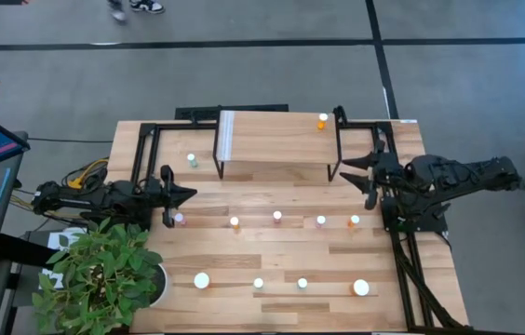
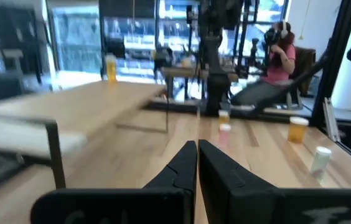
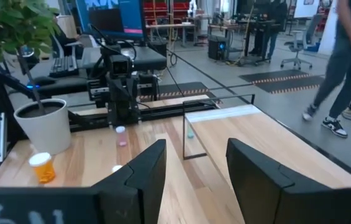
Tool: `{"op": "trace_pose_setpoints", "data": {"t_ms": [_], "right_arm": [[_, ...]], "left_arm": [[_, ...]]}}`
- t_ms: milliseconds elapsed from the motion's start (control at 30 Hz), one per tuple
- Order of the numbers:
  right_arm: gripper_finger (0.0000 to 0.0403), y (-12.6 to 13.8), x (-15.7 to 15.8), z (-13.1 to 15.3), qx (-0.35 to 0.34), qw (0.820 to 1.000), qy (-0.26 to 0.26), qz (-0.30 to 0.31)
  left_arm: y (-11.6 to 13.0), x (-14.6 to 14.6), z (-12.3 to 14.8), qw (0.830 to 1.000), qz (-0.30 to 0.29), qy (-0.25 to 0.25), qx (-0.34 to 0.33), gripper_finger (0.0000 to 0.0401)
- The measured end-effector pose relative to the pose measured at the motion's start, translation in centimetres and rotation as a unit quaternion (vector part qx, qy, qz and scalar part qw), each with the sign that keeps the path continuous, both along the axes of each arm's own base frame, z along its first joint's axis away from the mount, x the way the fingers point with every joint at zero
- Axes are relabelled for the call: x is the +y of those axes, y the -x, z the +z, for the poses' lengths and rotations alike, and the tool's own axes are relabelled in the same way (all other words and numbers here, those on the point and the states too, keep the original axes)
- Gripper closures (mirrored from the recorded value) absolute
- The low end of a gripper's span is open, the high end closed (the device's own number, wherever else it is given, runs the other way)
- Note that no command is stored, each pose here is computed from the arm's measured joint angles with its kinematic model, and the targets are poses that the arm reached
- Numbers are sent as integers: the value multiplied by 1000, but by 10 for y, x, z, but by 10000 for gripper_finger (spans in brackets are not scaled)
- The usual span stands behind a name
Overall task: Pick and place medicine bottles onto shelf by color
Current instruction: Put the top left green pill bottle on the shelf
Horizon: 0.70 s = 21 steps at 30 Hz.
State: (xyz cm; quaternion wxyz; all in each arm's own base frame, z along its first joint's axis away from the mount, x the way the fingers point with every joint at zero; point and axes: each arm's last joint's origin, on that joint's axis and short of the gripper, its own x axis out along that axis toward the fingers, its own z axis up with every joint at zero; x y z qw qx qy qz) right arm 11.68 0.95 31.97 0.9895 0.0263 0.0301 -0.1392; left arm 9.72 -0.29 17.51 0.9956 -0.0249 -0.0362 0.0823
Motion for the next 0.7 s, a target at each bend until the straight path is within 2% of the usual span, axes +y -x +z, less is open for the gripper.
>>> {"op": "trace_pose_setpoints", "data": {"t_ms": [133, 300, 533, 700], "right_arm": [[212, 0, 2, -1, 3, 1000, 0, 8], [210, 0, 3, -1, 3, 1000, 0, 15], [215, 0, 4, 0, 2, 1000, 0, 15], [211, 0, 3, 0, 2, 1000, 0, 15]], "left_arm": [[1, 0, 7, 999, 8, -18, -33, 398], [1, 1, 8, 998, 4, 51, -49, 398], [3, 3, 16, 995, 43, 20, -89, 398], [9, 6, 31, 977, 86, 71, -181, 398]]}}
